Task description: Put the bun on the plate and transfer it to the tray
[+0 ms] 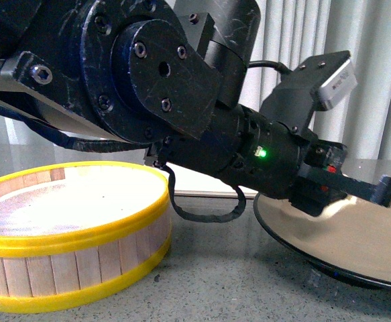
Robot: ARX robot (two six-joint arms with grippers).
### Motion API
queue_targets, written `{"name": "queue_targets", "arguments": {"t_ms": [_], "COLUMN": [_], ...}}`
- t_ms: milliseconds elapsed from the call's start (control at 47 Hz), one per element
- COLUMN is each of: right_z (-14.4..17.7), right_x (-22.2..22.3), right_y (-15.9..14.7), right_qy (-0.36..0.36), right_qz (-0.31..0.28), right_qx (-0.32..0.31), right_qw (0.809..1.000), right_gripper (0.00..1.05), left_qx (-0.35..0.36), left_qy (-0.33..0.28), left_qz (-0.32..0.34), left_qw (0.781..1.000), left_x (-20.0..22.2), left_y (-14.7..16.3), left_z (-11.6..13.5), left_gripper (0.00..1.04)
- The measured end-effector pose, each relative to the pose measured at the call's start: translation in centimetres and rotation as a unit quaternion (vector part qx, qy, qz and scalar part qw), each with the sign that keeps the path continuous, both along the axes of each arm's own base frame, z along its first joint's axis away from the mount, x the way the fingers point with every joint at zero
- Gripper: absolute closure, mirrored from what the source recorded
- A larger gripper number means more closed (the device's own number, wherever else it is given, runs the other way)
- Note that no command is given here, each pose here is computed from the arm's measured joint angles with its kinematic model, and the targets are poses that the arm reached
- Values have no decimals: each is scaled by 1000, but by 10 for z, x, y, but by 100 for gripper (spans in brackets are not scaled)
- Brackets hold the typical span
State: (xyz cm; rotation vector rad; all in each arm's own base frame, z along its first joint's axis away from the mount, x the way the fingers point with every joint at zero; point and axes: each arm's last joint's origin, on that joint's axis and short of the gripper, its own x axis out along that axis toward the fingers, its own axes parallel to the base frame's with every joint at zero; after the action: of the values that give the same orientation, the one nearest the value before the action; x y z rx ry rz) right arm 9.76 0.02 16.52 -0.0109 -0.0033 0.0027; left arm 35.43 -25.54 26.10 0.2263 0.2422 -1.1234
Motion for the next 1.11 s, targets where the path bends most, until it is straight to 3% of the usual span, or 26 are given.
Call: {"name": "queue_targets", "arguments": {"t_ms": [191, 426, 723, 872, 1106], "right_z": [0, 0, 0, 0, 0], "right_x": [0, 0, 0, 0, 0], "right_y": [0, 0, 0, 0, 0], "right_qy": [0, 0, 0, 0, 0], "right_qz": [0, 0, 0, 0, 0], "right_qx": [0, 0, 0, 0, 0], "right_qw": [1000, 1000, 1000, 1000, 1000], "right_gripper": [8, 8, 8, 8, 8], "left_qx": [6, 1, -41, -44, -30], "left_qy": [1, 4, 20, 19, 9], "left_qz": [-4, 41, 70, 119, 316], "left_qw": [1000, 999, 996, 992, 948], "left_x": [-5, 2, 8, 20, 54], "left_y": [-13, -21, -5, 35, 122], "left_z": [-7, -9, 12, 31, 36], "left_gripper": [98, 52, 5, 7, 7]}}
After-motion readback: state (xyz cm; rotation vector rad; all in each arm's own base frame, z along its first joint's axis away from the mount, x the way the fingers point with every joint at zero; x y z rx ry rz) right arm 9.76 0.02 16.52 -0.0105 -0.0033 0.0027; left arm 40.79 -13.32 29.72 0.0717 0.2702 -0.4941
